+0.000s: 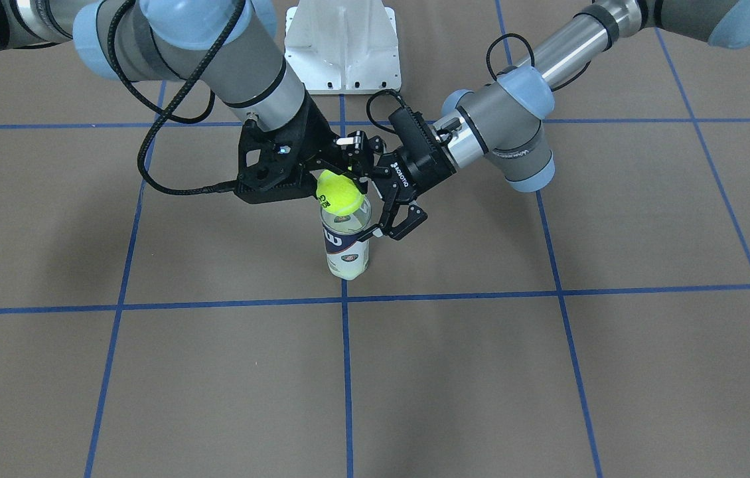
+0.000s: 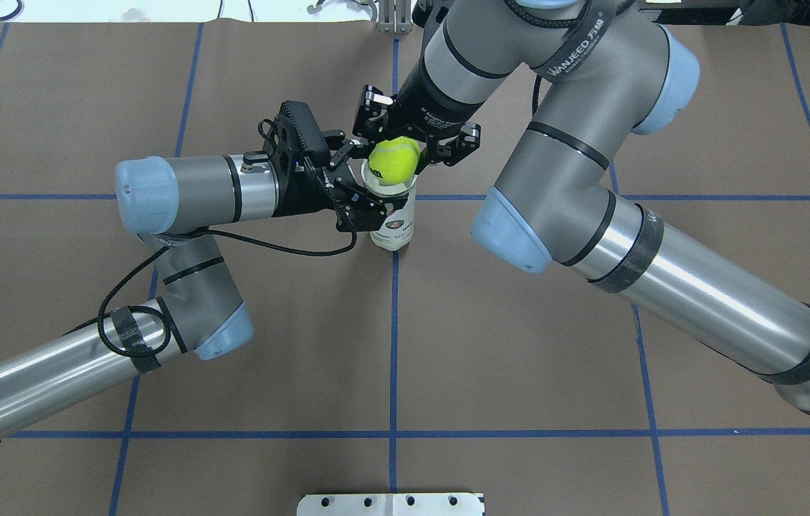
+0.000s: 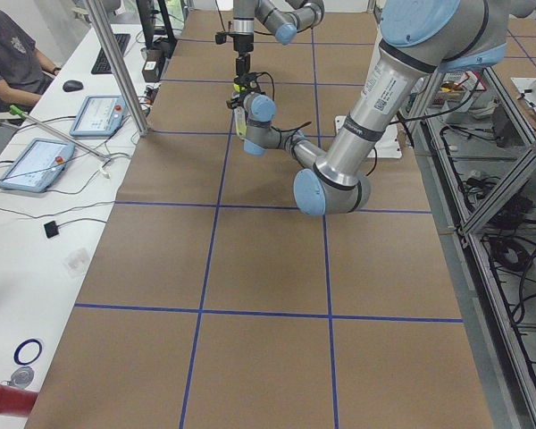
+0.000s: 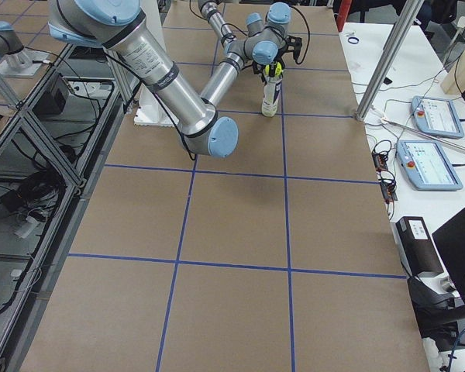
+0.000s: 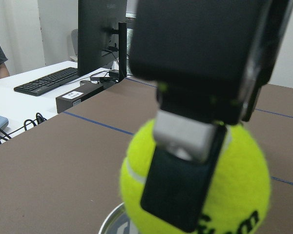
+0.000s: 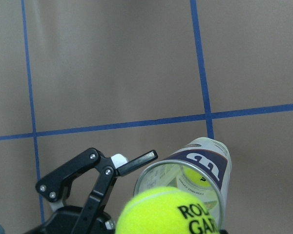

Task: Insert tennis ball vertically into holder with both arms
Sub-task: 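Lower the second ball into the can opening with the right gripper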

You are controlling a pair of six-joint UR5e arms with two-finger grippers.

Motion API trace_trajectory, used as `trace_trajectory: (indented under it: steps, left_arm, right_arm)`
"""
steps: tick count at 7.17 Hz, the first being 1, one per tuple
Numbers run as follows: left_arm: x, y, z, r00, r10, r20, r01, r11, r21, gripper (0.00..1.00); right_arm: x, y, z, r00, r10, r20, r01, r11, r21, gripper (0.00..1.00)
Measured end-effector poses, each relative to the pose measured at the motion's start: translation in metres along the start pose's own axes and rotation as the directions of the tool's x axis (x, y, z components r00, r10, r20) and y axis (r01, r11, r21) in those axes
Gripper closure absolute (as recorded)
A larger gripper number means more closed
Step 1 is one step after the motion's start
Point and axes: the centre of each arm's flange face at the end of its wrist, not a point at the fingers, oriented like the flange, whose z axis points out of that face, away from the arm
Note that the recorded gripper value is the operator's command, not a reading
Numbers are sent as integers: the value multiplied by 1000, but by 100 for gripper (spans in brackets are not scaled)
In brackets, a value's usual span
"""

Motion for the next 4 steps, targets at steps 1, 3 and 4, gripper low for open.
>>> trace_trajectory:
  steps: [1, 3, 4]
  left_arm:
    - [0, 0, 0, 1000, 0, 0, 0, 1000, 0, 2]
    - [0, 0, 0, 1000, -1, 0, 1, 1000, 0, 2]
    - [0, 0, 0, 1000, -1, 0, 1, 1000, 1, 2]
  right_arm:
    - [0, 0, 1, 1000, 0, -1, 0, 1000, -1, 42]
    - [0, -1, 4, 1000, 2, -6, -2, 1000, 0, 3]
    - [0, 0, 5, 1000, 2, -8, -2, 1000, 4, 2]
